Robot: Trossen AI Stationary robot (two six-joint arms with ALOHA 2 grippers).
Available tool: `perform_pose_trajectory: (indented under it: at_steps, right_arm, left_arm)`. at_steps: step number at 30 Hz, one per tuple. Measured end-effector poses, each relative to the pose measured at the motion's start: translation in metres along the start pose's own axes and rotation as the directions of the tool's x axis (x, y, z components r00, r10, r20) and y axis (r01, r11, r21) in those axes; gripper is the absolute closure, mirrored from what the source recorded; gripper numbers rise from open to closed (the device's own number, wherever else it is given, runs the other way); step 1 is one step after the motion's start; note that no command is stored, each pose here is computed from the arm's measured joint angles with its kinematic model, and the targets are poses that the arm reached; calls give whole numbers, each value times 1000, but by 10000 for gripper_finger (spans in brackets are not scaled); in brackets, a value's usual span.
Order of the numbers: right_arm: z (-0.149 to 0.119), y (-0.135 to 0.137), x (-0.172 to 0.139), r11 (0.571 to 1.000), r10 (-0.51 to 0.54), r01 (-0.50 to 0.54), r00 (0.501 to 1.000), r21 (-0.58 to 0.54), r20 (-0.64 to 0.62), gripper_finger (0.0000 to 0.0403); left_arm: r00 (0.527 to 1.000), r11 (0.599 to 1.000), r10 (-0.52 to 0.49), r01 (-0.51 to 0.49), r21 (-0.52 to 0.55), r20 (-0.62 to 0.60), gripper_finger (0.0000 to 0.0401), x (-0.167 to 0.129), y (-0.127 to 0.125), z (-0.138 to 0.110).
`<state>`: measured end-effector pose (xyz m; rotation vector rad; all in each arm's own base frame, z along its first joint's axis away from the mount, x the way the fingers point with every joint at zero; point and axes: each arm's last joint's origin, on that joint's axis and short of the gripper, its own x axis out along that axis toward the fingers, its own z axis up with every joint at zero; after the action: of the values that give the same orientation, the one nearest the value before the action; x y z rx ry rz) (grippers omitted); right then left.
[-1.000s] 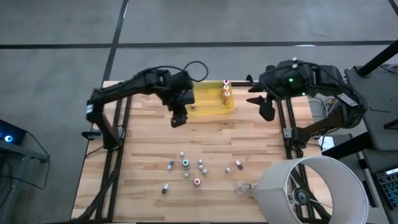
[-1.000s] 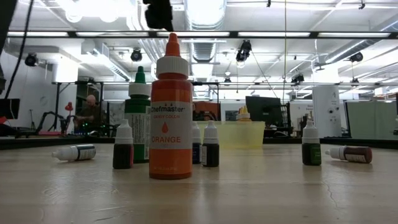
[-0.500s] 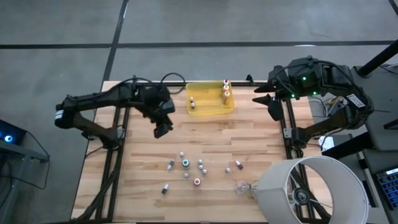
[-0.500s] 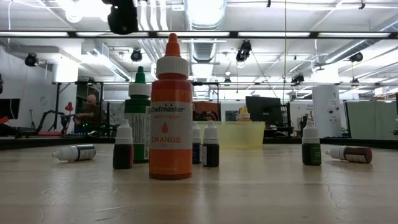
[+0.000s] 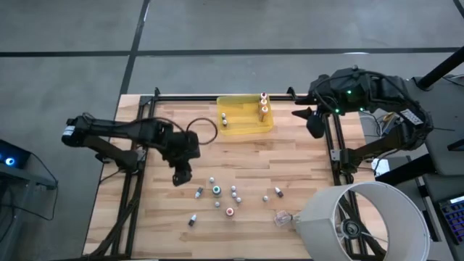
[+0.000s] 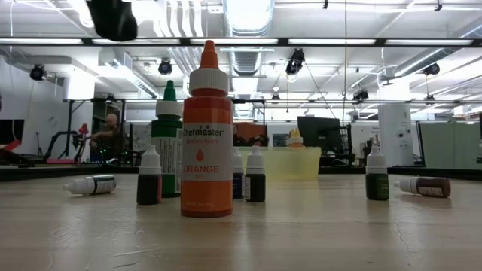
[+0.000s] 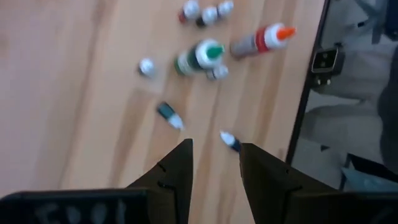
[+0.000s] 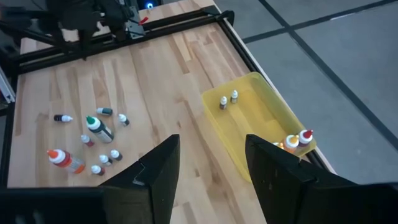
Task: Pick & Place food coloring
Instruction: Put the small dark green food coloring bottle into the yellow bin
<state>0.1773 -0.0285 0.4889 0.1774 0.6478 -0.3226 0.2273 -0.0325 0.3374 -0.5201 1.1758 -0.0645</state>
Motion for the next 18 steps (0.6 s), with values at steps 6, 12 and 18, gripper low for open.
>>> perform_pose_trajectory:
  at_steps: [6,12,18]
  right_arm:
    - [0,0,1,1000,-4,4,1000,0,-1,229]
    - [0,0,1,1000,-7,7,1000,0,-1,229]
    - [0,0,1,1000,-8,8,1000,-20,-1,229]
  left_arm:
    - [997,998,70,-70,-10,14,298,5,-20,-14]
    - [987,988,155,-154,-15,43,298,6,-35,-32]
    - [983,974,176,-167,-152,48,298,9,-50,-47]
